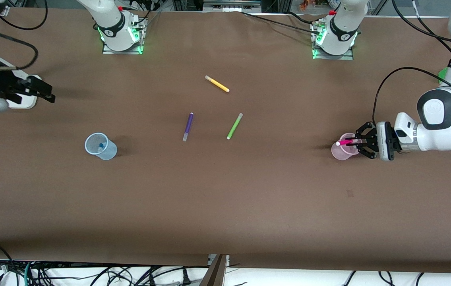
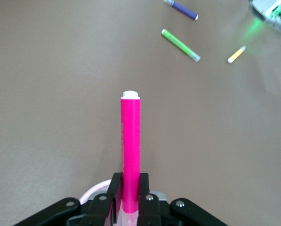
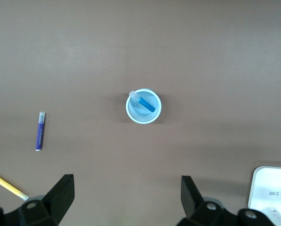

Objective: Place pink and blue markers in matching cups

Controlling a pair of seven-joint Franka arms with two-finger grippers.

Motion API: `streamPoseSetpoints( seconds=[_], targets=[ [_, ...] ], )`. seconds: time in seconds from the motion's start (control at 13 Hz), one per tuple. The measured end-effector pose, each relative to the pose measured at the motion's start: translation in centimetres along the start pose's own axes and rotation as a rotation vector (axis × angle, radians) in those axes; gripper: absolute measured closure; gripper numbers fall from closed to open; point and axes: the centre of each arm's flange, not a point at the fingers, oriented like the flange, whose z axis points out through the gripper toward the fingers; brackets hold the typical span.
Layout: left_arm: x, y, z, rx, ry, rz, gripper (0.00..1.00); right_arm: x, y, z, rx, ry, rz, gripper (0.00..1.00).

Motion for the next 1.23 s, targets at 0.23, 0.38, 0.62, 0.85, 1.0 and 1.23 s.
streamPoseSetpoints(
  seconds=[0.23, 0.38, 0.62, 0.85, 1.0, 1.23],
  targets=[
    [-2.4, -0.3, 1.4, -0.021, 0.073, 0.012, 0.82, -0.5, 2.1, -0.5, 0.0, 0.002, 0.037, 0.0],
    [-3.2, -0.5, 1.6, -0.023, 0.085, 0.01, 0.82, -0.5, 2.5, -0.2, -0.012, -0.009, 0.042, 0.0],
    [-3.4, -0.7, 1.0, -0.01, 0.088, 0.009, 0.75, -0.2, 2.6, 0.5, -0.015, -0.022, 0.043, 0.0],
    [-3.1, -1.1, 0.0, 0.012, 0.09, 0.021, 0.45, -0.1, 2.6, 0.5, -0.016, -0.022, 0.043, 0.0],
    [-2.6, -1.4, -0.6, 0.026, 0.09, 0.029, 0.25, -0.1, 2.6, 0.5, -0.016, -0.02, 0.043, 0.0],
    [-0.9, -1.1, -2.4, 0.039, 0.082, -0.097, 0.0, -0.1, 2.6, 0.5, -0.016, -0.021, 0.043, 0.0]
  ],
)
